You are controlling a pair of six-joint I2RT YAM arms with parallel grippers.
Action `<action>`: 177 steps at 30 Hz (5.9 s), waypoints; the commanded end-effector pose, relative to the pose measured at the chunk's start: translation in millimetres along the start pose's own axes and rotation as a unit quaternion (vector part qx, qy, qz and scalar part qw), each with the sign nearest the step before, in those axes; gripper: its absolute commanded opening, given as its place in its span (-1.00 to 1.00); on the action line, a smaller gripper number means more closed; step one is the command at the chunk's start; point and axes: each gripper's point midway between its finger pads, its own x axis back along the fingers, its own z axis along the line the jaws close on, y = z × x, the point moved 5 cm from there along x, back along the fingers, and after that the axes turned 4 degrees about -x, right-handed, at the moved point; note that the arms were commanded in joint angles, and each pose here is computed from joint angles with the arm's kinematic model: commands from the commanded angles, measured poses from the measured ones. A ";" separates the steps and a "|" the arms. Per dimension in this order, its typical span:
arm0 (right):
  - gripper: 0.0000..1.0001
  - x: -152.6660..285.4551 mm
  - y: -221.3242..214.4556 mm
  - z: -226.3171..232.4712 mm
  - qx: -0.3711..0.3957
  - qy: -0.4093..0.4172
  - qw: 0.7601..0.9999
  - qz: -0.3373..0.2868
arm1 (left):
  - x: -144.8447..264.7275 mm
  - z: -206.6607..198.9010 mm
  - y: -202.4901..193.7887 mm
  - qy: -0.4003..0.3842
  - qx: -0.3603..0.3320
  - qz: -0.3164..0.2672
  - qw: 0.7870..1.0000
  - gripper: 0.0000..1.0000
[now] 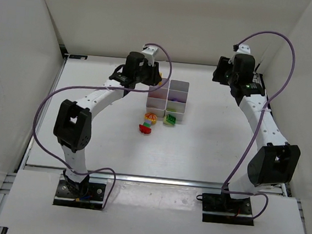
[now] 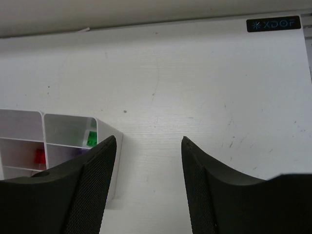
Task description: Sort the legos into containers by color
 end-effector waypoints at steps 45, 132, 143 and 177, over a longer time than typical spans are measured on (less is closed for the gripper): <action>0.21 -7.4 -3.1 13.0 -0.026 0.075 0.997 0.017 | -26.3 10.8 5.2 0.051 -0.005 -0.027 0.998 0.51; 0.35 14.2 -54.3 -1.3 0.037 0.188 0.979 0.074 | 52.3 -6.6 -182.9 -0.406 -0.425 0.229 0.776 0.06; 0.35 16.8 -59.8 -7.6 0.030 0.184 0.979 0.078 | 55.7 -11.0 -192.4 -0.411 -0.410 0.244 0.777 0.02; 0.33 32.7 -73.6 -5.3 0.009 0.206 0.975 0.084 | 142.0 -32.9 -146.6 -0.344 -0.397 0.178 0.832 0.56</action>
